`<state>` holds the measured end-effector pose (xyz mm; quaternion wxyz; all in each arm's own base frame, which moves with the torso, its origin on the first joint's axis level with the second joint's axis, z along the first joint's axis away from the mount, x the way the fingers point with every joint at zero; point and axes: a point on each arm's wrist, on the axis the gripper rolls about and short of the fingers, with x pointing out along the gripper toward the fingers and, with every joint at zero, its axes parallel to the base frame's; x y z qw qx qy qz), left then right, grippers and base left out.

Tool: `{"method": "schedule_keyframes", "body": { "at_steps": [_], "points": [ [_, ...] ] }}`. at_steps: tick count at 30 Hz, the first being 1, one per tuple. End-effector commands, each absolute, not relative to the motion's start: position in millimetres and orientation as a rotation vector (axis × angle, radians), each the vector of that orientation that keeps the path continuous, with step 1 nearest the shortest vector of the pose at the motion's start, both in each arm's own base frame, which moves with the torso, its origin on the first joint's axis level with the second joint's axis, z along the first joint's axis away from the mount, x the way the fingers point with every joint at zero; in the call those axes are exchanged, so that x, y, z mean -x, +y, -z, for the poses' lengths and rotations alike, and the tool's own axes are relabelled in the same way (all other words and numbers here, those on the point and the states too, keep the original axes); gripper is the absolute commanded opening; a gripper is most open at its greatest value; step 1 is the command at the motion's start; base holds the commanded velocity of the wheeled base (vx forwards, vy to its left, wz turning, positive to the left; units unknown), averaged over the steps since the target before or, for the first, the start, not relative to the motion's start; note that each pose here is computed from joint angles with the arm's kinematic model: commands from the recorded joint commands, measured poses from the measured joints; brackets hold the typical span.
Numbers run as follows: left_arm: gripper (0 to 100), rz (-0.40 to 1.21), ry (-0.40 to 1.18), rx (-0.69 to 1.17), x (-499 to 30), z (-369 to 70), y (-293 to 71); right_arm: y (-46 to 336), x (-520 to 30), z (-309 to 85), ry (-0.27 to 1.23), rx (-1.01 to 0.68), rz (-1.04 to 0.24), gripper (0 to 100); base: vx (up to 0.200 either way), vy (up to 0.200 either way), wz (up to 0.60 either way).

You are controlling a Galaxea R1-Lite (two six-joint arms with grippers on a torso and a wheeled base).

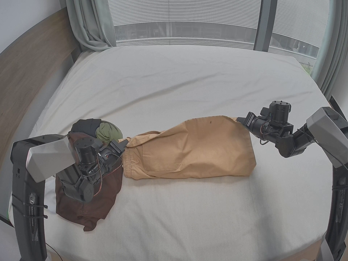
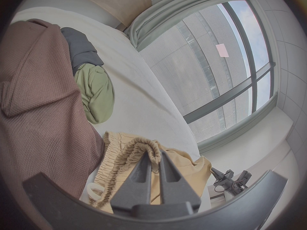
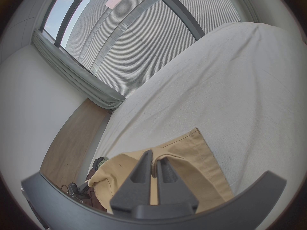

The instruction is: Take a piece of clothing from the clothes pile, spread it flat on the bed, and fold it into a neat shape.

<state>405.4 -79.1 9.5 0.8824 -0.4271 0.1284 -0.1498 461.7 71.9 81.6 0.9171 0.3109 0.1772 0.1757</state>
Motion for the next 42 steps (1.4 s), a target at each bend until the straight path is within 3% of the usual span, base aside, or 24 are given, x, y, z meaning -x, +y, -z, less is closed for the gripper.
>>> {"method": "schedule_keyframes", "body": {
  "at_steps": [1, 22, 23, 27, 28, 37, 42],
  "points": [
    [0, 0.304, 0.267, 0.890, -407, -9, -76, 73, -464, -76, 0.372, -0.640, -0.359, 0, 0.000, 0.000, 0.00],
    [0, 0.305, 0.272, 0.890, -413, 0, -78, 77, -474, -64, 0.350, -0.632, -0.350, 0, 0.000, 0.000, 0.00],
    [0, 0.307, 0.271, 0.890, -414, 0, -78, 77, -474, -64, 0.348, -0.632, -0.351, 100, 0.000, 0.000, 0.00],
    [0, 0.316, 0.264, 0.890, -416, 0, -80, 77, -475, -66, 0.334, -0.631, -0.356, 100, 0.000, 0.000, 0.00],
    [100, 0.319, 0.257, 0.890, -418, -2, -80, 77, -476, -68, 0.325, -0.631, -0.359, 100, 0.000, 0.000, 0.00],
    [100, 0.332, 0.217, 0.891, -421, -13, -80, 77, -474, -67, 0.315, -0.631, -0.362, 100, 0.000, 0.000, 0.00],
    [100, 0.354, 0.193, 0.890, -408, -39, -79, 75, -450, -90, 0.317, -0.628, -0.363, 100, 0.000, 0.000, 0.00]
  ]
}}
